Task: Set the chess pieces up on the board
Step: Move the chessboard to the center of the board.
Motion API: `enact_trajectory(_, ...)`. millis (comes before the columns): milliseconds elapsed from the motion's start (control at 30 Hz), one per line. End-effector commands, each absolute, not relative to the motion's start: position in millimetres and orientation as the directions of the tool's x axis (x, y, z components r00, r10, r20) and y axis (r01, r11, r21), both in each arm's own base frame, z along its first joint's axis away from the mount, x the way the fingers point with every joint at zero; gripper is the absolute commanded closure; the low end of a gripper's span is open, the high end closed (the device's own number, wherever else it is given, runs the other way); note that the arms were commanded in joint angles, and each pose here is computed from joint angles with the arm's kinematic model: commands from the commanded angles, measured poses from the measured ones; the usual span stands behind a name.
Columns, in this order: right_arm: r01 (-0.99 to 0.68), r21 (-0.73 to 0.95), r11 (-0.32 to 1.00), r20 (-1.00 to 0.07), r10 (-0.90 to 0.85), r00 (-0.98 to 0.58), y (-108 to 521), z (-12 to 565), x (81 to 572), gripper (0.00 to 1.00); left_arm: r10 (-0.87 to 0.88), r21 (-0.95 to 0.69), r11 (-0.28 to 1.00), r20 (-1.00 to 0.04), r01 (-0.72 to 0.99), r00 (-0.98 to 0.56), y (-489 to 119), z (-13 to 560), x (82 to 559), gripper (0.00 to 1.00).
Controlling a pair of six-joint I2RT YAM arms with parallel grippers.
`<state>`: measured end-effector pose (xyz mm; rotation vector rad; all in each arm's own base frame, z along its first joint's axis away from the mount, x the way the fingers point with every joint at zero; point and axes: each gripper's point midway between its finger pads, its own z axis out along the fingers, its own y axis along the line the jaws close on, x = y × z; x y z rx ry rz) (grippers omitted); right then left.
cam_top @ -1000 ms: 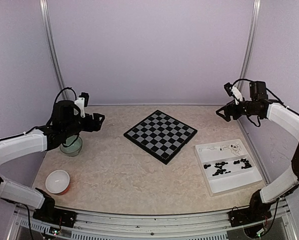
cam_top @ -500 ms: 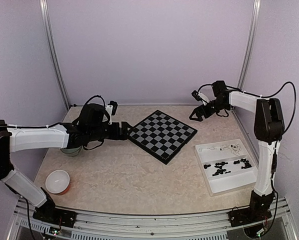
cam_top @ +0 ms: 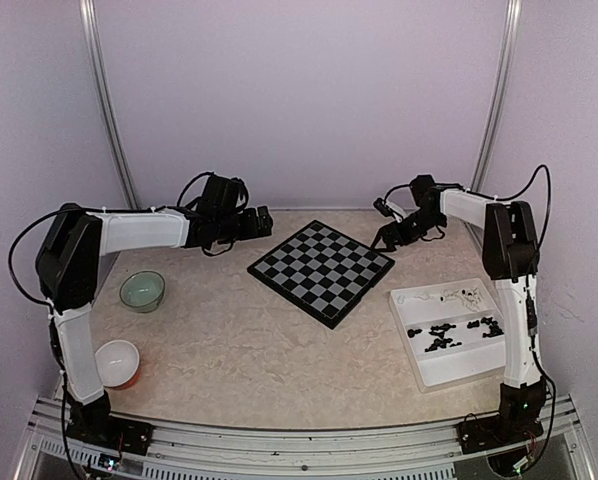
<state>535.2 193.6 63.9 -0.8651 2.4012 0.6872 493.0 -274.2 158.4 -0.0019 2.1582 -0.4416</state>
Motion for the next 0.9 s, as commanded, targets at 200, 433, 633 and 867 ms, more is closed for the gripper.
enact_trajectory(200, -0.687, 0.416, 0.596, -0.483, -0.495, -0.722, 223, 34, 482, 0.13, -0.083, -0.311, 0.916, -0.765, 0.254, -0.639, -306, 108, 523, 0.01)
enact_trajectory(433, -0.739, 0.402, 0.541, -0.458, -0.580, -0.674, 241, 29, 431, 0.19, -0.024, -0.297, 0.888, -0.791, 0.350, -0.611, -316, 99, 542, 0.01)
enact_trajectory(633, -0.791, 0.357, 0.496, -0.431, -0.664, -0.611, 258, 22, 385, 0.20, 0.037, -0.283, 0.867, -0.786, 0.411, -0.618, -322, 83, 554, 0.01)
enact_trajectory(867, -0.852, 0.337, 0.400, -0.405, -0.756, -0.515, 290, 28, 331, 0.22, 0.168, -0.254, 0.833, -0.730, 0.492, -0.662, -345, 49, 528, 0.05)
